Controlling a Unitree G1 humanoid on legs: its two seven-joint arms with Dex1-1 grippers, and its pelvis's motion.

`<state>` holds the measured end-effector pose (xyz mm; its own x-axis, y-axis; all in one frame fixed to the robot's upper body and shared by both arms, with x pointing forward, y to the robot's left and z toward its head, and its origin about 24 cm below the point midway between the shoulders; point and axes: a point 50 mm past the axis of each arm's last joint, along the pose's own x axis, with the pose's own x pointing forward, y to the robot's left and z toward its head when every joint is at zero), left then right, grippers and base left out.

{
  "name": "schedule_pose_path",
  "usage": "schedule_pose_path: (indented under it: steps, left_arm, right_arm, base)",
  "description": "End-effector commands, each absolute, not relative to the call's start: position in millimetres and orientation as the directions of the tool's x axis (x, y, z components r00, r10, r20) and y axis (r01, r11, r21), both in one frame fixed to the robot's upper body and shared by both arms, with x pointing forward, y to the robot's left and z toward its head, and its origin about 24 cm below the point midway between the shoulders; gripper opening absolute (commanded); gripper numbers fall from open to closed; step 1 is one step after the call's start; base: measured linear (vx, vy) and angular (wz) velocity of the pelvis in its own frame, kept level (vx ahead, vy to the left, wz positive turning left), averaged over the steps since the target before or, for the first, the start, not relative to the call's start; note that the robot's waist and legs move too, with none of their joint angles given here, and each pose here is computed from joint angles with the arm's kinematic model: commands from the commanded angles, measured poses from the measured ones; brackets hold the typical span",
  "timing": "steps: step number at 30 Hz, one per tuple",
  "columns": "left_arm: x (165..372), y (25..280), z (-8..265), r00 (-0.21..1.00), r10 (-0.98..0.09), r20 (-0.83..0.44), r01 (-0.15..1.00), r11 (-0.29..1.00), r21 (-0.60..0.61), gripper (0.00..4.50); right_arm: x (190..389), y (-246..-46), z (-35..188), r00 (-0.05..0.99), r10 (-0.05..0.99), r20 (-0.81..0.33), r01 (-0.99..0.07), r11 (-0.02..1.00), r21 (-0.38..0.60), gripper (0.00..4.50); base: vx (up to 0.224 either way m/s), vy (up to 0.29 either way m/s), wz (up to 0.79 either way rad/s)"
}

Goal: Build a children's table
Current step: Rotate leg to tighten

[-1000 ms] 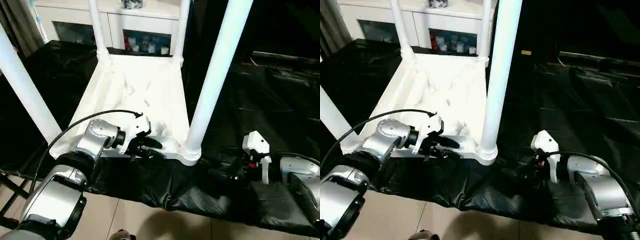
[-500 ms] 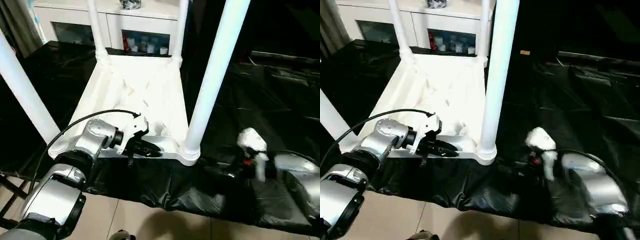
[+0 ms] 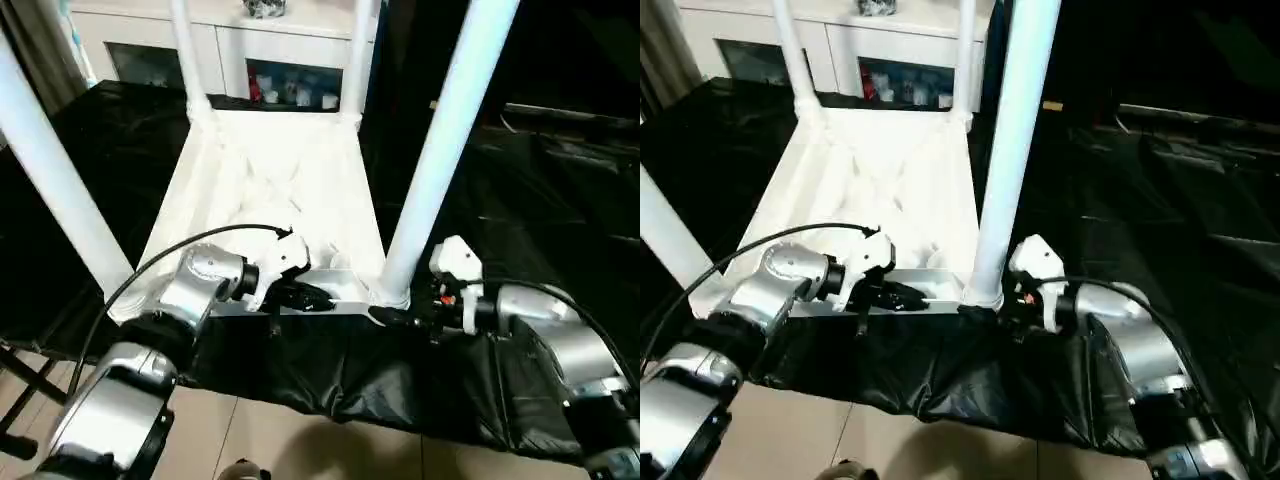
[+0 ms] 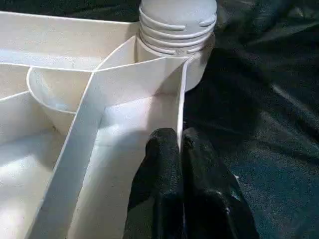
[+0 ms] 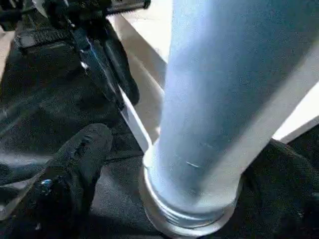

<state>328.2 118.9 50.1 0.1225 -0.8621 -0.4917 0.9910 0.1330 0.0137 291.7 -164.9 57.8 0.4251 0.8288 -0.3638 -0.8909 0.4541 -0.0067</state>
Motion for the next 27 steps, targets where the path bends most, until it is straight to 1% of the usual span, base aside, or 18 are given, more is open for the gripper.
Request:
schedule_pose_path:
  steps: [1,3,4,6,10,11,14,17,22,25,26,27]
  left_arm:
    - [323,117,41,0.125,-0.862,-0.492,0.988,0.155,-0.020,0.00]
    - [322,116,41,0.124,-0.862,-0.492,0.988,0.152,-0.018,0.00]
    - [322,116,41,0.124,-0.862,-0.492,0.988,0.152,-0.018,0.00]
    - [322,118,42,0.128,-0.858,-0.498,0.988,0.154,-0.012,0.00]
    - [322,119,43,0.135,-0.854,-0.502,0.987,0.160,-0.006,0.00]
    - [322,119,43,0.135,-0.854,-0.502,0.987,0.160,-0.006,0.00]
    - [323,122,44,0.141,-0.849,-0.510,0.986,0.165,-0.002,0.00]
    - [323,124,45,0.143,-0.844,-0.517,0.986,0.168,-0.001,0.00]
    - [323,127,45,0.158,-0.838,-0.523,0.982,0.188,-0.005,0.00]
    - [325,126,44,0.196,-0.836,-0.513,0.973,0.230,-0.004,0.00]
    - [326,124,43,0.226,-0.833,-0.505,0.964,0.265,-0.004,0.00]
    - [330,118,43,0.287,-0.820,-0.495,0.947,0.320,0.019,0.00]
  right_arm:
    - [294.9,-162.1,57,0.408,0.829,-0.383,-0.901,0.434,-0.020,3.97]
    - [298.2,-161.1,57,0.409,0.826,-0.387,-0.900,0.434,-0.026,3.83]
    - [298.2,-161.1,57,0.409,0.826,-0.387,-0.900,0.434,-0.026,3.83]
    - [301.0,-160.5,56,0.405,0.824,-0.396,-0.903,0.430,-0.030,3.54]
    - [303.5,-160.4,54,0.404,0.820,-0.405,-0.903,0.427,-0.035,3.20]
    - [303.5,-160.4,54,0.404,0.820,-0.405,-0.903,0.427,-0.035,3.20]
    - [306.9,-160.2,51,0.406,0.813,-0.417,-0.903,0.428,-0.042,2.88]
    - [308.6,-159.6,49,0.407,0.808,-0.426,-0.902,0.430,-0.047,2.75]
    - [306.6,-158.4,43,0.407,0.808,-0.426,-0.899,0.438,-0.029,2.69]
    - [305.8,-158.0,37,0.447,0.799,-0.403,-0.874,0.486,-0.005,2.69]
    - [305.9,-157.9,33,0.488,0.783,-0.385,-0.847,0.532,0.009,2.69]
    - [306.7,-157.0,27,0.552,0.746,-0.372,-0.797,0.603,0.026,2.68]
  base:
    - [0.000,0.000,0.00]
    - [0.000,0.000,0.00]
    - [0.000,0.000,0.00]
    - [0.000,0.000,0.00]
    - [0.000,0.000,0.00]
    - [0.000,0.000,0.00]
    - [0.000,0.000,0.00]
    - [0.000,0.000,0.00]
    - [0.000,0.000,0.00]
    - [0.000,0.000,0.00]
    - [0.000,0.000,0.00]
    - [0.000,0.000,0.00]
